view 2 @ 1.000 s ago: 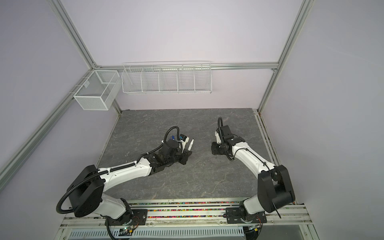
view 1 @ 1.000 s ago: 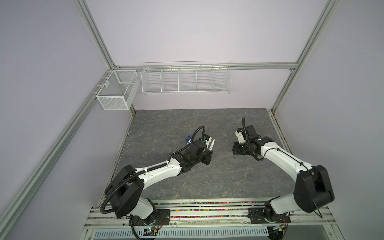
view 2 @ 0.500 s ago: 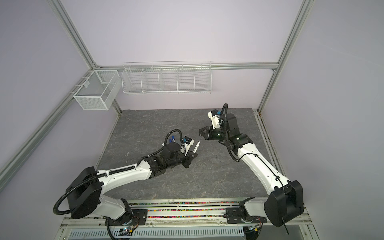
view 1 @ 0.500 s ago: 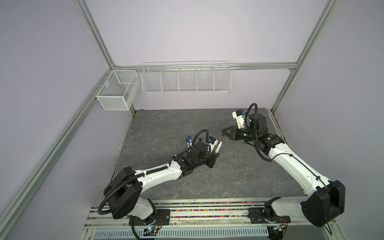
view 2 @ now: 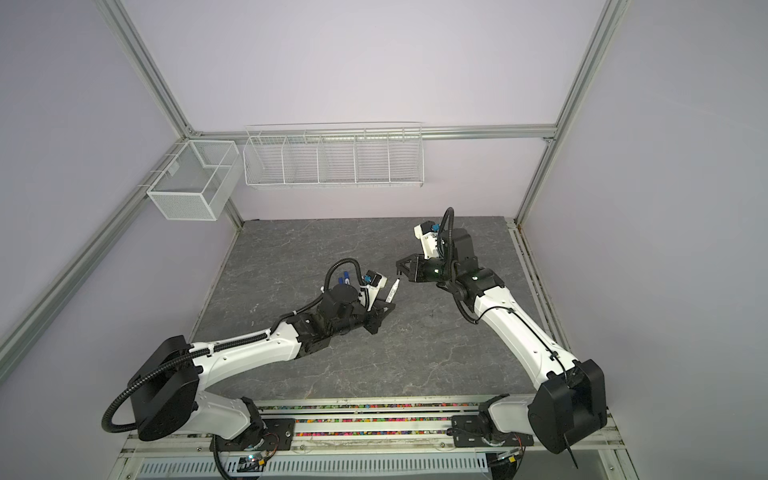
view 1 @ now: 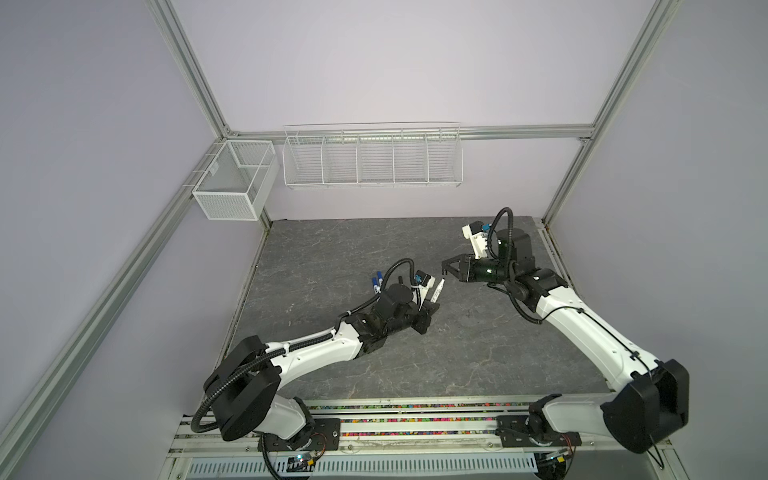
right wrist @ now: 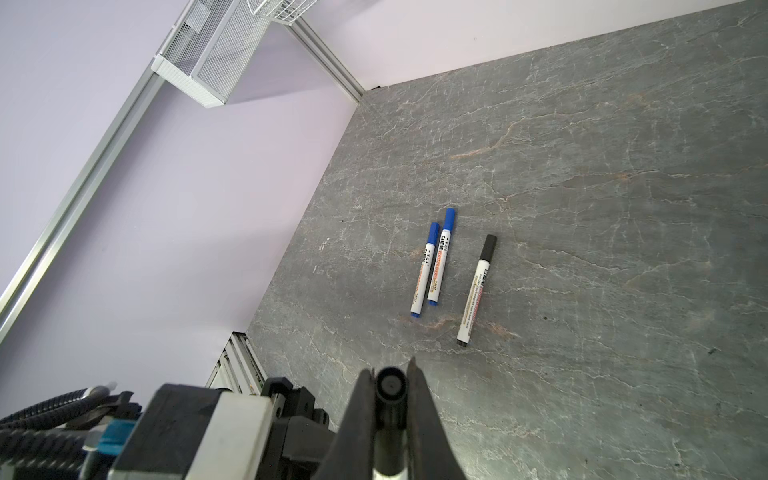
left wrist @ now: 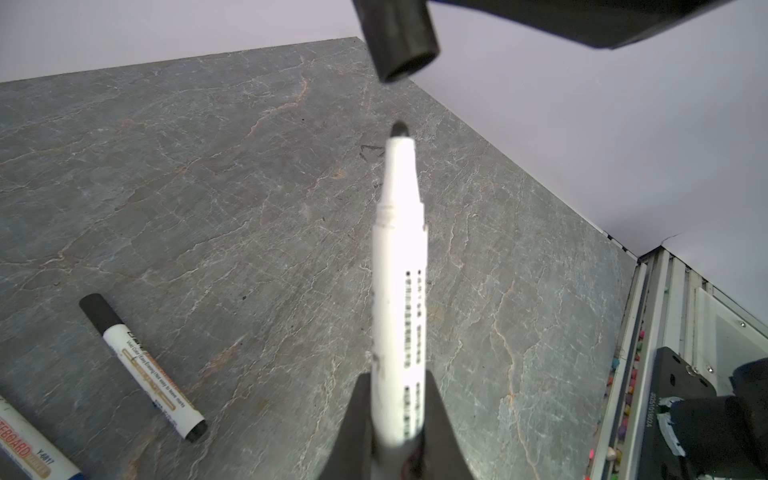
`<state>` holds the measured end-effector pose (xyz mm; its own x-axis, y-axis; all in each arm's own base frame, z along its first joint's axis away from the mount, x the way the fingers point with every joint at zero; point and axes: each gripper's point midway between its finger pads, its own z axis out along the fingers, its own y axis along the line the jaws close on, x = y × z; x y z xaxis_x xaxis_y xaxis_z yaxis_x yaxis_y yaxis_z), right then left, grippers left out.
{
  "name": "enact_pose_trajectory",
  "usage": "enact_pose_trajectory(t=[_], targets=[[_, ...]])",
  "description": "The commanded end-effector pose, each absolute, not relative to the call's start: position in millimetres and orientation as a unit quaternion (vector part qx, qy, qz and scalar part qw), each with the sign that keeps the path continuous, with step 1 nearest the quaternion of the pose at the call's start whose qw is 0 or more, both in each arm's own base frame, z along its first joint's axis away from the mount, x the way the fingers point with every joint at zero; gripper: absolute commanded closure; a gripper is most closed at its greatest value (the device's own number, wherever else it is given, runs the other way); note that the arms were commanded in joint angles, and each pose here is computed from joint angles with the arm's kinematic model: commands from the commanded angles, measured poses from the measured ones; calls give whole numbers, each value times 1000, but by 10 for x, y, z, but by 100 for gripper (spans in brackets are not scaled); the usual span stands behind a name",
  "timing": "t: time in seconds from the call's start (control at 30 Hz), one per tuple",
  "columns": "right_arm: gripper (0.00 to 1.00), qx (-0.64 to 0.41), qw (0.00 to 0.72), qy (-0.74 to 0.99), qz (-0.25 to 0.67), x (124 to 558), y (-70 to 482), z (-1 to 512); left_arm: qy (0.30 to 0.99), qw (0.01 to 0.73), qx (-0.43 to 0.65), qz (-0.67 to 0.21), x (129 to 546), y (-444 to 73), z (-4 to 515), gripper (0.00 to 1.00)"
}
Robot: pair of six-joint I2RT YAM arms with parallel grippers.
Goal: Insert the pens into the pen caps
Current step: 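Lower the black cap onto the white marker tip with the right gripper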
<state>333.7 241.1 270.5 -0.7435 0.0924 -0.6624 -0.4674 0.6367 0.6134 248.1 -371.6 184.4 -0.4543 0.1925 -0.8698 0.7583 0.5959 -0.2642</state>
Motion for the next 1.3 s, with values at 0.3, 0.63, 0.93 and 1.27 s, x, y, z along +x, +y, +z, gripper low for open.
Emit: enact_pose_trajectory(t=[0.3, 0.63, 0.93, 1.27], targets=[[93, -131, 326, 844, 406, 3245, 2447, 2584, 769, 453, 308, -328, 2508, -3714, 1984, 100], [93, -133, 335, 848, 389, 3286, 2417, 2568, 770, 450, 310, -330, 2492, -3713, 1977, 100], [93, -140, 331, 847, 393, 3318, 2455, 2589, 770, 445, 313, -335, 2469, -3727, 1971, 100], [93, -148, 315, 842, 413, 3172, 2483, 2579, 775, 464, 263, -339, 2621, -3678, 2066, 100]])
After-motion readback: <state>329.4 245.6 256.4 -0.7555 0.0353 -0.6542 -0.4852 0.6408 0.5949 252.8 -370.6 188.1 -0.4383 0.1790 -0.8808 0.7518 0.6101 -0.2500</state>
